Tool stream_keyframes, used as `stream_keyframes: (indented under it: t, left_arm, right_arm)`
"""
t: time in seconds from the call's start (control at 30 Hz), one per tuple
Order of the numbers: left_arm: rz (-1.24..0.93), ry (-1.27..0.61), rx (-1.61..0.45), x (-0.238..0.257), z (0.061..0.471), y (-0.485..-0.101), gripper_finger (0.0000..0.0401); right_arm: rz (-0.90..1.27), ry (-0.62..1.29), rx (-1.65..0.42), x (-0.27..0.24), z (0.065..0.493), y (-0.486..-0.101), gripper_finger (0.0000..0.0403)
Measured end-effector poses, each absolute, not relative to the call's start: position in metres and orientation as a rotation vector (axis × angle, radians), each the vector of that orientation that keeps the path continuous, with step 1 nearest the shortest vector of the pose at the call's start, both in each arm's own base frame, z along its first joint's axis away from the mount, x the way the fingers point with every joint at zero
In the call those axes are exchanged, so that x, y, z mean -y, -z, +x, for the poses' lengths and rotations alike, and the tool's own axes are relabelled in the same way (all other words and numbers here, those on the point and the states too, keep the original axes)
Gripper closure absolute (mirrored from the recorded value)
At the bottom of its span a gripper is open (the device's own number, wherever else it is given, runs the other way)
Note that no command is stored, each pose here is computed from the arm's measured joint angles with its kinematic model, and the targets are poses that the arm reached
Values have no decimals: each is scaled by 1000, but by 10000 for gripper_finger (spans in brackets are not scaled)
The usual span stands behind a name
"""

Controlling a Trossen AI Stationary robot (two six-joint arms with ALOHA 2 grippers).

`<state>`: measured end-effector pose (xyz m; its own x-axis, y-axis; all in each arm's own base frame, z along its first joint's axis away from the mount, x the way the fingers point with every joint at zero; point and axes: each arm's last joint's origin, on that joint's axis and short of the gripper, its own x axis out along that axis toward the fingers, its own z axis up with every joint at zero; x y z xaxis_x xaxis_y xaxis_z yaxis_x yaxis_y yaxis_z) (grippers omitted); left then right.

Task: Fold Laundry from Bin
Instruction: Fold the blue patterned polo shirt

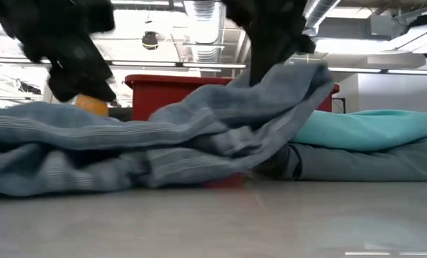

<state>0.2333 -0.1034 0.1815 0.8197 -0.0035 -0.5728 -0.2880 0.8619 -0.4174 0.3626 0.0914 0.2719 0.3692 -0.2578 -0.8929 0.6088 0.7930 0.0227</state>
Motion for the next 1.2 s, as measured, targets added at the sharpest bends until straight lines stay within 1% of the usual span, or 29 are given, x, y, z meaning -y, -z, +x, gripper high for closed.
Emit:
stream_keyframes:
  t: [0.1, 0.2, 0.3, 0.4, 0.5, 0.6, 0.67, 0.8, 0.9, 1.0, 1.2]
  left_arm:
    - [-556, -141, -580, 98, 252, -168, 225]
    - [-597, -92, -557, 94, 273, -159, 225]
    - [-605, -74, -595, 90, 292, -147, 225]
    - [-625, -37, -647, 86, 306, -138, 225]
    - [-648, 16, -661, 82, 313, -140, 225]
    - [-631, 88, -641, 81, 315, -152, 225]
    - [-608, 141, -591, 82, 316, -167, 225]
    - [-577, 194, -524, 82, 314, -190, 225]
    - [-576, 213, -473, 80, 308, -207, 225]
    - [-568, 231, -440, 75, 297, -228, 225]
    - [-509, 257, -351, 63, 256, -278, 225]
  right_arm:
    - [386, 556, -1022, -95, 357, -282, 374]
    - [401, 530, -986, -99, 355, -290, 363]
    - [405, 515, -972, -102, 354, -292, 359]
    - [382, 522, -1007, -104, 349, -292, 363]
    - [355, 550, -1066, -105, 341, -290, 371]
    - [323, 590, -1140, -108, 329, -295, 371]
    - [297, 615, -1169, -109, 322, -303, 366]
    - [228, 669, -1181, -111, 310, -323, 363]
    - [219, 669, -1160, -111, 308, -335, 365]
    - [264, 641, -1103, -113, 313, -341, 366]
    - [344, 548, -960, -120, 337, -340, 367]
